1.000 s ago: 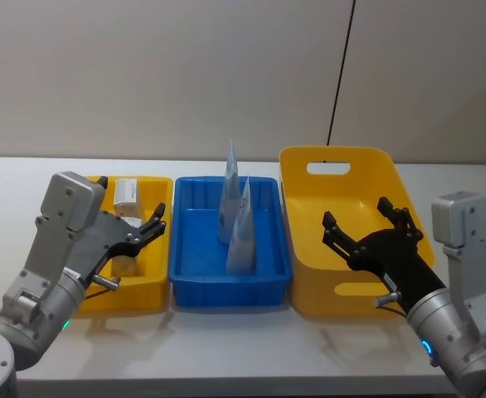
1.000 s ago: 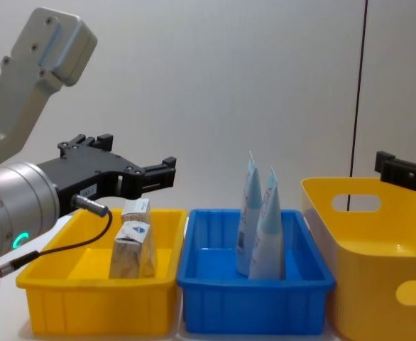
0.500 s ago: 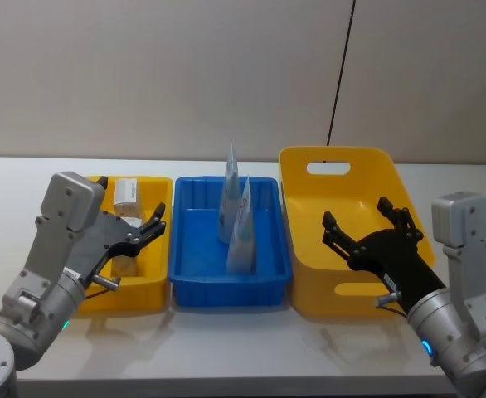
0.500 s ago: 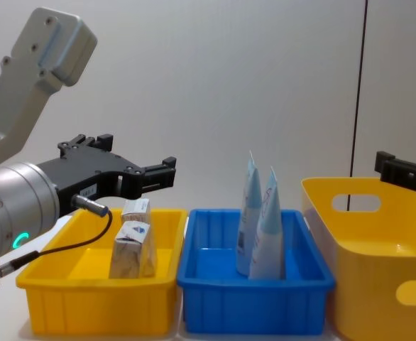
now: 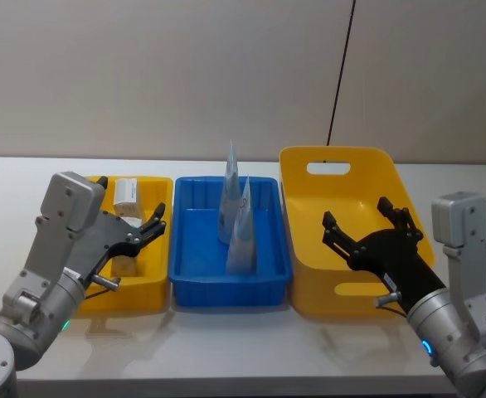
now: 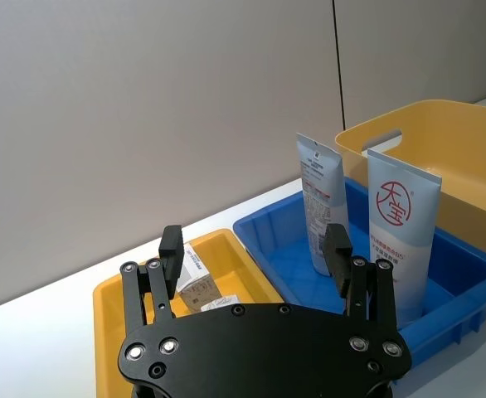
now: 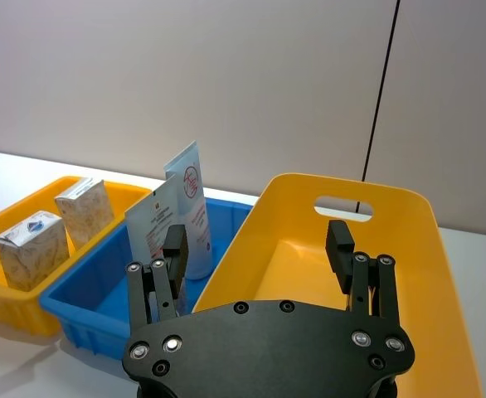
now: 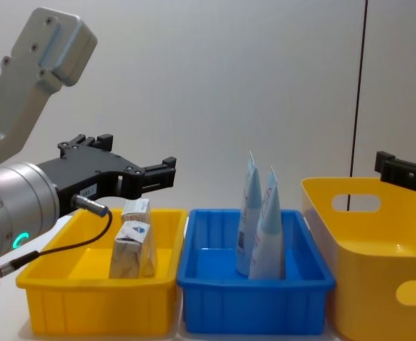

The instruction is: Bimanual collaborative sorting of washing and personal care products

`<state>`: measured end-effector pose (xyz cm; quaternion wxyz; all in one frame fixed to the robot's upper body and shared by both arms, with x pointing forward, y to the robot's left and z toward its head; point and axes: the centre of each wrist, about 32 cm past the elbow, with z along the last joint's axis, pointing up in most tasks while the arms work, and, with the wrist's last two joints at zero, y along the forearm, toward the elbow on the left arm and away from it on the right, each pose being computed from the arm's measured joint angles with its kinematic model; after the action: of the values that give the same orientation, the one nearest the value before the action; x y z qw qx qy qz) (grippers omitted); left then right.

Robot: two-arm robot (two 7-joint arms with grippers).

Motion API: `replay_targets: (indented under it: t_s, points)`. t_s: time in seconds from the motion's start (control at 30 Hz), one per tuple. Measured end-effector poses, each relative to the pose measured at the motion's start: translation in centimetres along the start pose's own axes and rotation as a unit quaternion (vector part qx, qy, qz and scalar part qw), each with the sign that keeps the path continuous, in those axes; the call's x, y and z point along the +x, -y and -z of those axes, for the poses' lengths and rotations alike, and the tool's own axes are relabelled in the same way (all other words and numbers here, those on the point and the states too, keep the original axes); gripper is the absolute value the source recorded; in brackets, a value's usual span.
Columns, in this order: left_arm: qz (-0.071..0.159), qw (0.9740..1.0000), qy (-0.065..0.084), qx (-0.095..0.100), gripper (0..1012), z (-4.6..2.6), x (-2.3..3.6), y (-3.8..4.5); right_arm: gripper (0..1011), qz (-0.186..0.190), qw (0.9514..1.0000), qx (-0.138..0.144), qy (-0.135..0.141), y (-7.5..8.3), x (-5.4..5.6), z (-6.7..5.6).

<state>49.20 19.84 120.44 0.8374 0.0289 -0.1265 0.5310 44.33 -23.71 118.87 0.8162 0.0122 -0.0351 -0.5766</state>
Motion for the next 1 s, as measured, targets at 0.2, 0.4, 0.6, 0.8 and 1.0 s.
replay_targets:
  t_s: [0.2, 0.4, 0.6, 0.8, 1.0]
  points:
    - [0.000, 1.0000, 0.000, 0.000, 1001, 0.00, 0.00, 0.00, 1002, 0.000, 1.0000, 0.000, 0.000, 0.00, 0.00, 0.00]
    - [-0.001, 1.0000, -0.002, 0.002, 1002, -0.01, 0.00, 0.00, 1002, 0.000, 1.0000, 0.000, 0.000, 0.00, 0.00, 0.00]
    - [-0.003, 0.9997, -0.012, 0.020, 1001, -0.19, -0.03, -0.04, 1002, 0.000, 1.0000, 0.000, 0.000, 0.00, 0.00, 0.00]
    - [-0.007, 0.9985, -0.027, 0.047, 1001, -0.48, -0.02, -0.11, 1002, 0.000, 1.0000, 0.000, 0.000, 0.00, 0.00, 0.00]
    - [-0.009, 0.9961, -0.037, 0.079, 1001, -0.57, -0.05, -0.14, 1002, 0.000, 1.0000, 0.000, 0.000, 0.00, 0.00, 0.00]
